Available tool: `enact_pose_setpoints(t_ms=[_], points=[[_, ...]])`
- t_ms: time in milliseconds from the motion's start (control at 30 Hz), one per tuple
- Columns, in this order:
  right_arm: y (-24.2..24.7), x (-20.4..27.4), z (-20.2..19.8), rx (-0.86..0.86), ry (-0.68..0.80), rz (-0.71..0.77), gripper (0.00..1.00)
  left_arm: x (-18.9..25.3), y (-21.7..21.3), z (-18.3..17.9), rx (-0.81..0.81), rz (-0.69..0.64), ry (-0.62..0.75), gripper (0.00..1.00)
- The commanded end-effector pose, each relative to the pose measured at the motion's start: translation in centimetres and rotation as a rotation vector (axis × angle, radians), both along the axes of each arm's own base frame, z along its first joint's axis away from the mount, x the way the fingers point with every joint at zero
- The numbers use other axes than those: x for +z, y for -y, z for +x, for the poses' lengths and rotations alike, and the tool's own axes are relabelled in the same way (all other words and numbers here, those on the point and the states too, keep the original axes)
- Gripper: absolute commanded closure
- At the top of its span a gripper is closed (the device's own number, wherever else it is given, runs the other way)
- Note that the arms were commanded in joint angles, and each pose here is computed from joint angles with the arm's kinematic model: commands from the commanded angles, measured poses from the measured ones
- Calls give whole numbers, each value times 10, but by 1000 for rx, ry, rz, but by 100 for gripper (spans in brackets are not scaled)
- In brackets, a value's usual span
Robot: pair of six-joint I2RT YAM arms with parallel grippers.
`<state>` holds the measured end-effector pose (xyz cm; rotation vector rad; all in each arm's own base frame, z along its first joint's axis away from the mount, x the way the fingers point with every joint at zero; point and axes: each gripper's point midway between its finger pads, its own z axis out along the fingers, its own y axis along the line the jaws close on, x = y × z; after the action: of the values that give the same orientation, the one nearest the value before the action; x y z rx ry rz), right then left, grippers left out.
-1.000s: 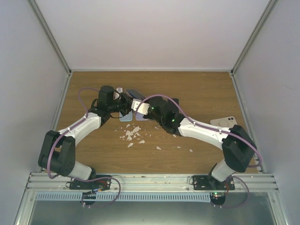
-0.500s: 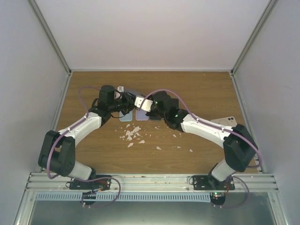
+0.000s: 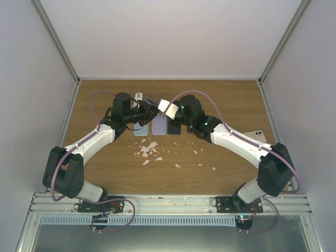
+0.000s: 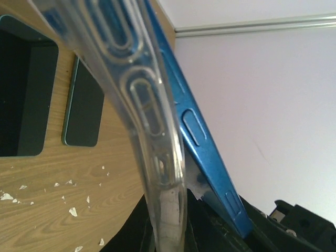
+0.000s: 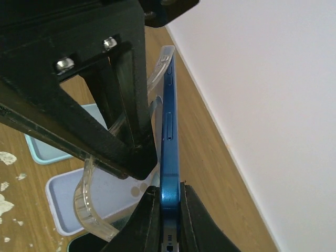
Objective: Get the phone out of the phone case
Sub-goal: Remove the phone case from the phone.
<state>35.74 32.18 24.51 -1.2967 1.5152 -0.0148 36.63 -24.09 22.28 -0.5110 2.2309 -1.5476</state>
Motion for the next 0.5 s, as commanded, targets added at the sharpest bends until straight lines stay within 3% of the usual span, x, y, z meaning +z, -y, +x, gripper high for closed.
enact_pose_setpoints(t_ms=[0, 267, 367, 467], points=[[34, 55, 25, -134, 26, 157, 100, 10, -2, -5, -32, 40, 74, 100], [29, 41, 28, -107, 20, 132, 99, 37, 16, -13, -124, -41, 150, 100], [29, 34, 30, -116, 58, 92, 89, 45, 24, -19, -161, -73, 163, 100], [26, 35, 29, -112, 119, 70, 85, 53, 32, -25, -202, -105, 184, 100]])
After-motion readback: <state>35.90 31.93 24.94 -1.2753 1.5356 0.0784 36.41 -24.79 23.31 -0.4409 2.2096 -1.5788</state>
